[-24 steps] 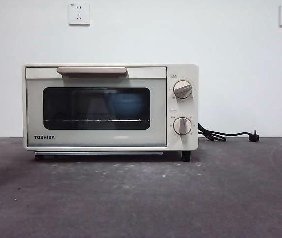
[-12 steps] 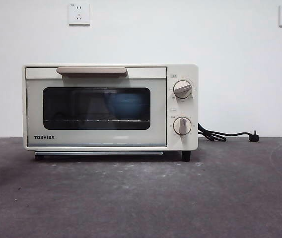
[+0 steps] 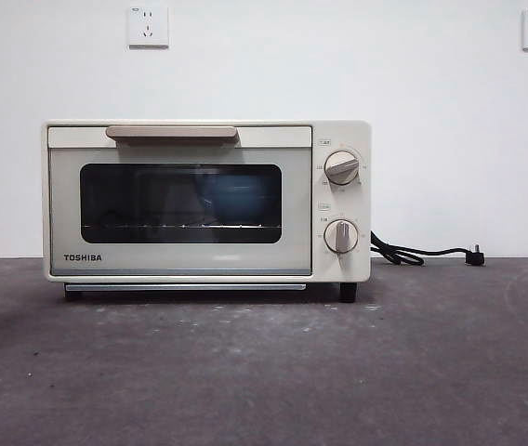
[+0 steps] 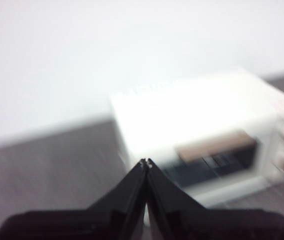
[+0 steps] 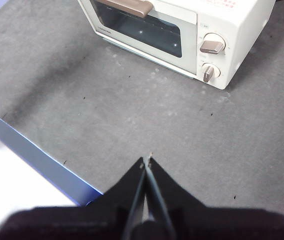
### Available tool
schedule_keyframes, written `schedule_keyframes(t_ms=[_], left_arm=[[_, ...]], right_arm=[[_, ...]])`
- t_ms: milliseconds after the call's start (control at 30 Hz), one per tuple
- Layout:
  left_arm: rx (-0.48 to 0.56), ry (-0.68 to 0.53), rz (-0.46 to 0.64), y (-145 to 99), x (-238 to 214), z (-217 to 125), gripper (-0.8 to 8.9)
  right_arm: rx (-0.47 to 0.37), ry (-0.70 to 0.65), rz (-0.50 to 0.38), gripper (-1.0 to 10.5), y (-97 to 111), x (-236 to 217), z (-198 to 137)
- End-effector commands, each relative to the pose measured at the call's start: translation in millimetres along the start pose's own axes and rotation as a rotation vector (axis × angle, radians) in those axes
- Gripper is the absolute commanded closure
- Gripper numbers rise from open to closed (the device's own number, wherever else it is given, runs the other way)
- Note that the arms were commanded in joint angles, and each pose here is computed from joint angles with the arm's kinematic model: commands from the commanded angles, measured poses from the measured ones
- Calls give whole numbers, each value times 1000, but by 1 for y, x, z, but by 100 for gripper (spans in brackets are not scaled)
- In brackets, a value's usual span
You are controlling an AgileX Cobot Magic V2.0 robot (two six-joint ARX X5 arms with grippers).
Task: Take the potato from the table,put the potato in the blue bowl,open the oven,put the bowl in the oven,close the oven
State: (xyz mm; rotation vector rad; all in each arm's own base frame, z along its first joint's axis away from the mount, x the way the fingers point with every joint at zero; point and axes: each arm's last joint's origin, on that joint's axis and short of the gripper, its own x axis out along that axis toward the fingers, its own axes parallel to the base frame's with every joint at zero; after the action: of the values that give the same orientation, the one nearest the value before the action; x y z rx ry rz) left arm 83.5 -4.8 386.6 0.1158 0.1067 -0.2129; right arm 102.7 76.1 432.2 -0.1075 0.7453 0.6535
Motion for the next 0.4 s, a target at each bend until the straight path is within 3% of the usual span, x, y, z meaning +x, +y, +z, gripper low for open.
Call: schedule_keyframes(t_ms=[33,167,400], left_arm=[[69,-157,86,0,0,-19,818],[76,-233,209,2,9,-58,818],[53,-135,272,-2,24,-131,818]], right_arm=[[7,-10,0,944,0,-3,-1],[6,-20,1,944,1,-6,-2],[4,-42,3,944,1,-13,-5]])
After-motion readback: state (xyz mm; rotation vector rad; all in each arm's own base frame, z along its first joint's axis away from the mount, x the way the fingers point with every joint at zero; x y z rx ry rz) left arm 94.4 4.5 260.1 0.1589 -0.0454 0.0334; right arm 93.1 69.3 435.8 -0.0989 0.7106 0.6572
